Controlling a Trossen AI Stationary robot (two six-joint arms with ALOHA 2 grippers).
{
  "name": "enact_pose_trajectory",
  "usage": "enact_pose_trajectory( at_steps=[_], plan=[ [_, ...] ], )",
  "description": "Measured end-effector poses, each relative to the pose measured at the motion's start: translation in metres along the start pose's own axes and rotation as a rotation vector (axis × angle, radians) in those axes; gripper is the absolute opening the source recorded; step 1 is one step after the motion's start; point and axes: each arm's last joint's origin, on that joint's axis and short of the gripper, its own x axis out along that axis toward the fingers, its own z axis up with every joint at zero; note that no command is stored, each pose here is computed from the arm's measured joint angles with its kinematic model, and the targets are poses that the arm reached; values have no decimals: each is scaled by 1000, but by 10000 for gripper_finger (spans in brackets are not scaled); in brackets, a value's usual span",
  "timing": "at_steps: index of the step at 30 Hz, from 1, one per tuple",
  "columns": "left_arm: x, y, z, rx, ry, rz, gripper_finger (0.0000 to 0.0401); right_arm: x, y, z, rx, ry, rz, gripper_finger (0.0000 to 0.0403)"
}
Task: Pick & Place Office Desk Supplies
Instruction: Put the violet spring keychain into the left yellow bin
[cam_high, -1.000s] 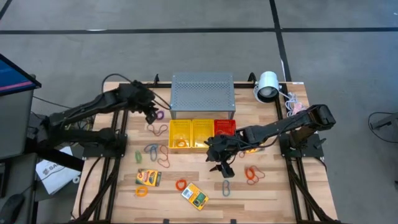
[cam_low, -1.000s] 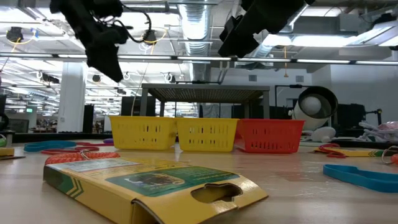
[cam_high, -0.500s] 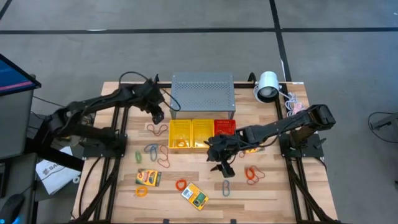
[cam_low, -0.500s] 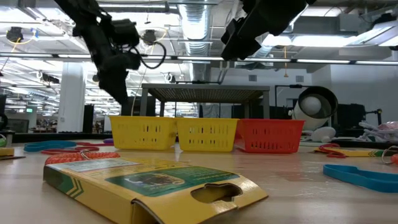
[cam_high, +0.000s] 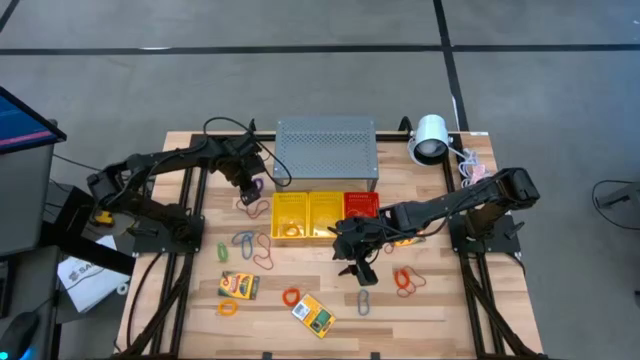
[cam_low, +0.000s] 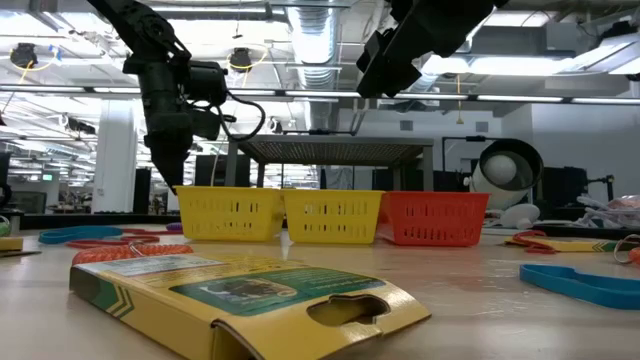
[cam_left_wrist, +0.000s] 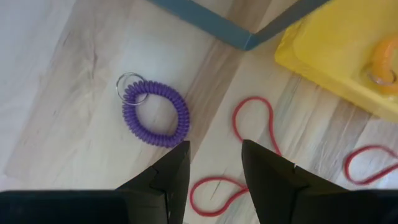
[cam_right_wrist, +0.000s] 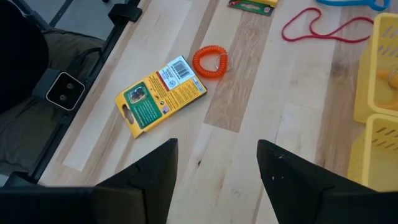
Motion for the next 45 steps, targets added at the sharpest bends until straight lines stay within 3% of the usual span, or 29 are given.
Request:
enact_pose_trajectory(
  at_steps=[8, 12, 20, 28, 35, 39, 45],
  plan=[
    [1, 0, -1, 12, 9, 3, 141, 0, 0, 0, 16, 0, 0, 211],
    [16, -1, -13, 6, 23, 0, 141, 0, 0, 0, 16, 0, 0, 211],
    [30, -1, -25, -81, 19, -1, 141, 0, -1, 0, 16, -4, -1, 211],
    [12, 14, -19, -318, -157, 30, 141, 0, 0, 1, 14, -12, 0, 211],
    [-27, 37, -33, -677, -355, 76, 141, 0, 0, 1, 15, -12, 1, 211],
    [-28, 48, -38, -833, -365, 119, 135, 0, 0, 1, 12, -12, 1, 211],
    [-2, 55, -29, -921, -289, 114, 123, 0, 0, 1, 13, -7, 4, 211]
  ],
)
